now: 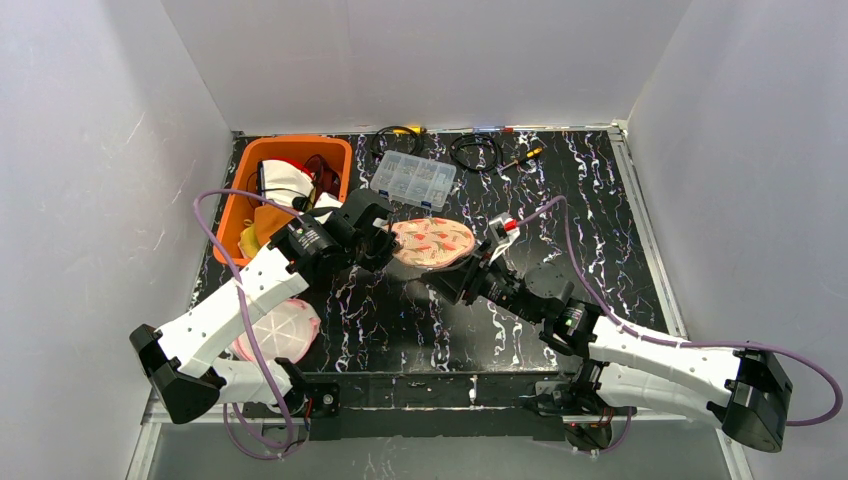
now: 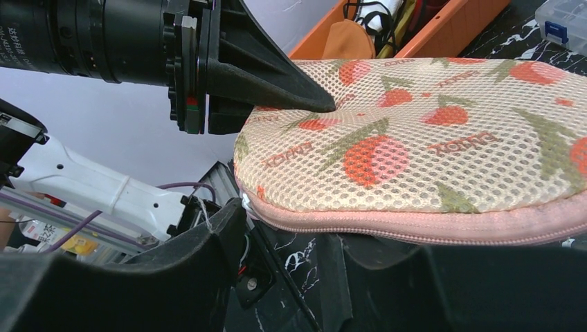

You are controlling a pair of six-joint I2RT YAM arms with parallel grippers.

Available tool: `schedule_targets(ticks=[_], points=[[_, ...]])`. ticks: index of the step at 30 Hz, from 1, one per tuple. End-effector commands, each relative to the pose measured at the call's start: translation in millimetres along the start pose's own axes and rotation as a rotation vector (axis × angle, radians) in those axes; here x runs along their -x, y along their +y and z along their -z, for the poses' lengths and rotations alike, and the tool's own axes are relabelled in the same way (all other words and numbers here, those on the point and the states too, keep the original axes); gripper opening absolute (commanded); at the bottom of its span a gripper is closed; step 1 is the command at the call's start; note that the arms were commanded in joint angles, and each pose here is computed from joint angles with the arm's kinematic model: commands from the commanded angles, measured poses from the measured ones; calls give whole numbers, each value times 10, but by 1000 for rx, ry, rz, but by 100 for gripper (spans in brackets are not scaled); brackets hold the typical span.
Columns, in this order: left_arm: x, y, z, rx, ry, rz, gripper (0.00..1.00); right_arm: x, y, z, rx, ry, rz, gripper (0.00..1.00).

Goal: Unzip the laundry bag and remove the bra
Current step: Unzip the laundry bag at the center of the board.

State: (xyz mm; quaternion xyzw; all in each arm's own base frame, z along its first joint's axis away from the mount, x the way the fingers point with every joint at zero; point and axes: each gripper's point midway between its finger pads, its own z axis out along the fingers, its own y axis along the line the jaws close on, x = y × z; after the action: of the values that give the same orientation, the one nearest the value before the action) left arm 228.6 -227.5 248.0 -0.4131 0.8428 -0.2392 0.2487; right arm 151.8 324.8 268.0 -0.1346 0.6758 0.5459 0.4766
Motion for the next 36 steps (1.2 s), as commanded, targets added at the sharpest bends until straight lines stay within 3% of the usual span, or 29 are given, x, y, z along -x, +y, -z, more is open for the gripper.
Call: schedule_targets(ticks=[1,21,26,34,36], points=[[131,48,76,-1,-50,10,0,289,222,16,74,-101,-4,47],[170,85,81,0,-69,14,0,235,228,46,91,-91,-12,19],[171,108,70,5,-71,14,0,202,199,63,81,-78,-5,1],[175,119,73,4,-72,17,0,185,171,108,66,-68,-5,2],[175,108,81,1,-71,21,0,160,162,113,64,-59,-10,27]])
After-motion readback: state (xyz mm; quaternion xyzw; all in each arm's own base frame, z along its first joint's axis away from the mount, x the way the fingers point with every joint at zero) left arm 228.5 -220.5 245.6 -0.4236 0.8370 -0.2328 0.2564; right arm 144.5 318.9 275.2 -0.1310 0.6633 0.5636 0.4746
